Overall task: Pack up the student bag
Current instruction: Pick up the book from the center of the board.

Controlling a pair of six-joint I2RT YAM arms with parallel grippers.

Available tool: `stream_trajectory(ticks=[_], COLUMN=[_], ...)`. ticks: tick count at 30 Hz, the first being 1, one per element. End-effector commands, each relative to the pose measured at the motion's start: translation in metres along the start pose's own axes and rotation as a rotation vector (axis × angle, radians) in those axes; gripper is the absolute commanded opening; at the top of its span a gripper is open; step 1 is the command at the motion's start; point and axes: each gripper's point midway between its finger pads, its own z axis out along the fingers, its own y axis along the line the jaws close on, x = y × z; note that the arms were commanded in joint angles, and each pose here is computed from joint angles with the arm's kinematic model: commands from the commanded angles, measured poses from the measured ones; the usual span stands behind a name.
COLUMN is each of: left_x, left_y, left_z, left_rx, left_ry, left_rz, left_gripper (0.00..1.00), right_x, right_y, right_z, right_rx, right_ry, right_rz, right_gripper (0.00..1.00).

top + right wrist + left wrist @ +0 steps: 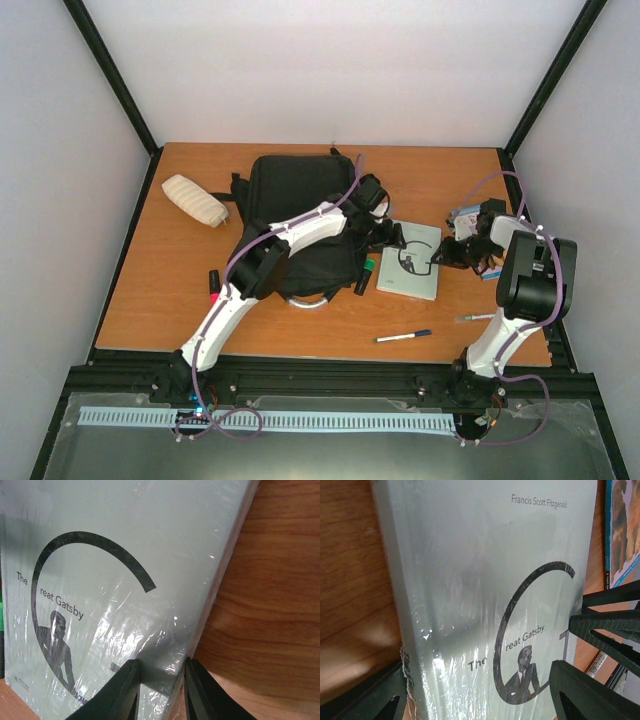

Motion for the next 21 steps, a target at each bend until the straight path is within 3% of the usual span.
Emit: stream_trajectory(ticks=[1, 7, 11, 21], left_x=[0.023, 0.027, 0.015, 0.003], left_y=[0.011, -0.022, -0.064, -0.137], left_z=[0.027, 0.024, 0.0, -0.061], left_rx=[-0.024, 0.135, 0.266, 0.397], left_ry=[0.095, 0.114, 0.068, -0.022], left_rz=[-0.046, -0.052, -0.028, 0.021], left_gripper=[0.78, 0.78, 0.78, 0.72], right_x=[0.027, 0.031, 0.032, 0.032], right_y=[-0.016, -0.016, -0.014, -0.01], right_z=[0.023, 0.031, 0.032, 0.034], right_rx=[0.035, 0.01, -0.005, -0.033], right_ry=[0.109, 0.141, 0.145, 0.149], right_rz=[0.039, 0.049, 0.048, 0.042], right_gripper=[0.24, 0.23, 0.22, 0.25])
